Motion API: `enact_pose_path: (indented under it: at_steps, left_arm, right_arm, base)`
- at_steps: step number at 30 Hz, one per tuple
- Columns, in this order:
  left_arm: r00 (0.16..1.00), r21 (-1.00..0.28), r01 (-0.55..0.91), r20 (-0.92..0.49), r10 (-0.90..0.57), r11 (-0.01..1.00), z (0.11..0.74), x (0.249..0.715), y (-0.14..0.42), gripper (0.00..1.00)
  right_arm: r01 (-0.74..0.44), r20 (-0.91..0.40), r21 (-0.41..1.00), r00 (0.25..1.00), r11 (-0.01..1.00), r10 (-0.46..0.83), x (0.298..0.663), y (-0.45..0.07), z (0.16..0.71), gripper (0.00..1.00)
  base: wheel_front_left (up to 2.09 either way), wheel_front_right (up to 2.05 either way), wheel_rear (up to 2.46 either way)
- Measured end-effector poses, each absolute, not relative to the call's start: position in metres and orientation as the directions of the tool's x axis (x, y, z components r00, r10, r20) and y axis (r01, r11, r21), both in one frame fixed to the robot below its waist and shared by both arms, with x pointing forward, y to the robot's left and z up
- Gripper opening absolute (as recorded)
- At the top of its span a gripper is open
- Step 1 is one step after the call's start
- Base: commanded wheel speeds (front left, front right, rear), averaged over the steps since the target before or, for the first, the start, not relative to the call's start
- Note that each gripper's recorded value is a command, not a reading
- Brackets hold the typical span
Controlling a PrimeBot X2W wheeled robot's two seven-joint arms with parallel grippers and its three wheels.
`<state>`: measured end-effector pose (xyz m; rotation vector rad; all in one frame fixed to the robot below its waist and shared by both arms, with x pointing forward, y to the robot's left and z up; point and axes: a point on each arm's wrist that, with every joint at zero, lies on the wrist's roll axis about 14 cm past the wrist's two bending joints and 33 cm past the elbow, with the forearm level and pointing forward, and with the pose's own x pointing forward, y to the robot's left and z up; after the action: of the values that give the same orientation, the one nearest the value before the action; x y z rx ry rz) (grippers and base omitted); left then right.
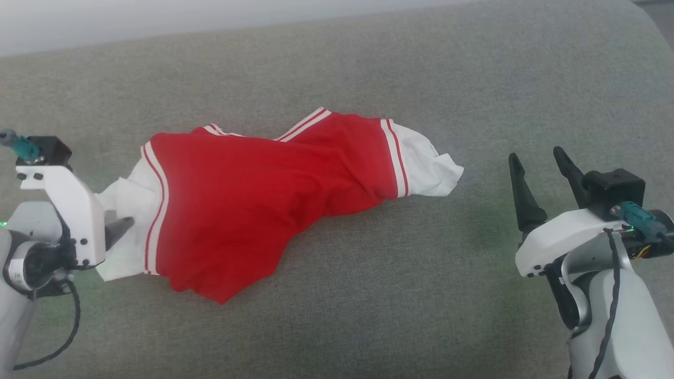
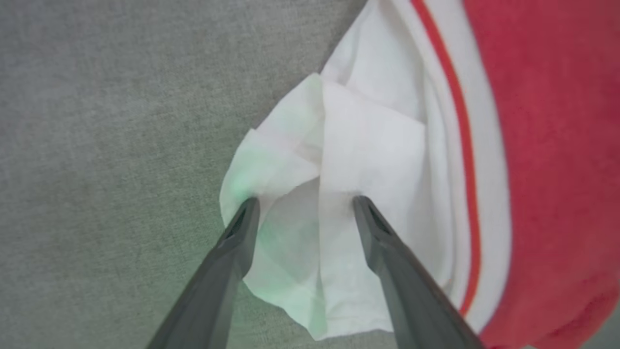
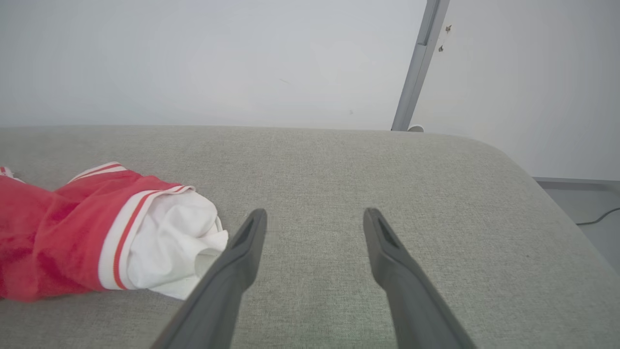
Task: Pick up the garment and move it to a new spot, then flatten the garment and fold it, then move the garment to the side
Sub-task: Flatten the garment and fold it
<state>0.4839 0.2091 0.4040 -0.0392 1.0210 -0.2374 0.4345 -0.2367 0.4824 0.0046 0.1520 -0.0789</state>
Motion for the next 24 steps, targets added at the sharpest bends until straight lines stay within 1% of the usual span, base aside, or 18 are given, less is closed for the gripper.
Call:
enact_pose_path:
  at_steps: [2,7,8,9,10,13,20,24]
  left_arm:
    - [0.496,-0.126,0.174,-0.846,-0.197,0.977,0.397,0.485,0.213,1.0]
    - [0.472,-0.149,0.16,-0.857,-0.208,0.976,0.386,0.483,0.213,1.0]
    - [0.467,-0.152,0.167,-0.858,-0.214,0.974,0.385,0.483,0.212,0.89]
    - [0.468,-0.16,0.17,-0.855,-0.223,0.972,0.385,0.483,0.211,0.31]
    - [0.469,-0.172,0.161,-0.853,-0.229,0.972,0.385,0.483,0.21,0.0]
    - [0.47,-0.169,0.154,-0.854,-0.223,0.974,0.386,0.483,0.213,0.0]
    - [0.523,-0.172,0.123,-0.826,-0.211,0.977,0.401,0.484,0.226,0.0]
    - [0.537,-0.18,0.092,-0.819,-0.201,0.979,0.406,0.478,0.236,0.0]
  right_arm:
    - [0.083,-0.154,-0.003,0.985,0.997,-0.083,0.434,-0.238,0.48,1.0]
    - [0.09,-0.161,-0.003,0.983,0.996,-0.089,0.434,-0.241,0.477,1.0]
    - [0.09,-0.161,-0.003,0.983,0.996,-0.089,0.434,-0.241,0.477,1.0]
    - [0.09,-0.161,-0.004,0.983,0.996,-0.09,0.434,-0.241,0.477,1.0]
    - [0.09,-0.16,-0.004,0.983,0.996,-0.089,0.434,-0.241,0.477,1.0]
    - [0.088,-0.157,-0.005,0.984,0.996,-0.088,0.435,-0.24,0.479,1.0]
    - [0.082,-0.147,-0.001,0.986,0.997,-0.081,0.436,-0.237,0.482,1.0]
    - [0.08,-0.143,0.002,0.987,0.997,-0.079,0.437,-0.236,0.484,1.0]
  base:
    - [0.0,0.0,0.0]
    - [0.0,0.0,0.0]
    - [0.0,0.0,0.0]
    - [0.0,0.0,0.0]
    - [0.0,0.0,0.0]
    - [0.0,0.0,0.0]
    - [0.0,0.0,0.0]
    - [0.0,0.0,0.0]
